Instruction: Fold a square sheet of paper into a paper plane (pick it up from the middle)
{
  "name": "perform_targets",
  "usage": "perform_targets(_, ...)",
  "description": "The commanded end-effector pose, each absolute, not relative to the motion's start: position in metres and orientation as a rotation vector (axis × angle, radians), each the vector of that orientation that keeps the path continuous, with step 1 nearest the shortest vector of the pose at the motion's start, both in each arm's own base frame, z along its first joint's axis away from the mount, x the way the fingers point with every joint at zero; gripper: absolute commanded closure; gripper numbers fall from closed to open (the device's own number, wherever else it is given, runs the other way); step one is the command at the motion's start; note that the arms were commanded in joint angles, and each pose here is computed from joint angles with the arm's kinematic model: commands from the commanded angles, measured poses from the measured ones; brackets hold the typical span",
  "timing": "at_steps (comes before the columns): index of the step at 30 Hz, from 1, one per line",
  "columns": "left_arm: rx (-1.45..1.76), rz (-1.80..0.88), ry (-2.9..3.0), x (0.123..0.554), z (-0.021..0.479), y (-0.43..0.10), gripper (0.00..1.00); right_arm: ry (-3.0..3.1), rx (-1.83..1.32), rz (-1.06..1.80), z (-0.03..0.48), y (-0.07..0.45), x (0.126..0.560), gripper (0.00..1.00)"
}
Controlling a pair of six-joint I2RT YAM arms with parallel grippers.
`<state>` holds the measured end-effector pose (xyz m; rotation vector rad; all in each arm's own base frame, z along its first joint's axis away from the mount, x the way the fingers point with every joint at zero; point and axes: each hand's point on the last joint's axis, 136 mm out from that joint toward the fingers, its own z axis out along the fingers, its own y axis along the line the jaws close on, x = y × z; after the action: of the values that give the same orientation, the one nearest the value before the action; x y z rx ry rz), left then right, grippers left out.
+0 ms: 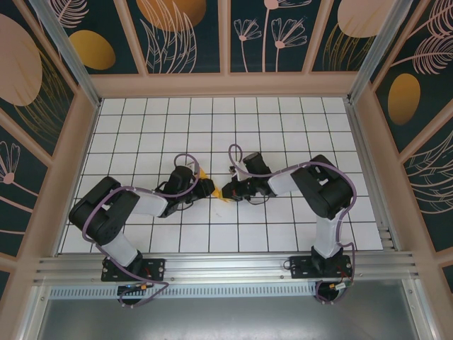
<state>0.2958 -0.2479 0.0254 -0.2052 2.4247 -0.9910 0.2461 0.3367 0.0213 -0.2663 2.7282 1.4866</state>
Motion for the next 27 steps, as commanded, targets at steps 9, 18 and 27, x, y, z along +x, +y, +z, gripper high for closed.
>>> perform_targets(9,-0.299,-0.784,2.561,0.294,-0.009,-0.226,0.69,2.676,-0.476,1.316,0.031,0.326,0.249,0.85)
perform_targets(18,-0.316,-0.738,2.604,0.294,-0.02,-0.223,0.69,2.611,-0.616,1.282,0.039,0.331,0.244,0.77)
perform_targets(27,-0.311,-0.727,2.613,0.294,-0.021,-0.223,0.7,2.603,-0.705,1.141,0.026,0.323,0.25,0.83)
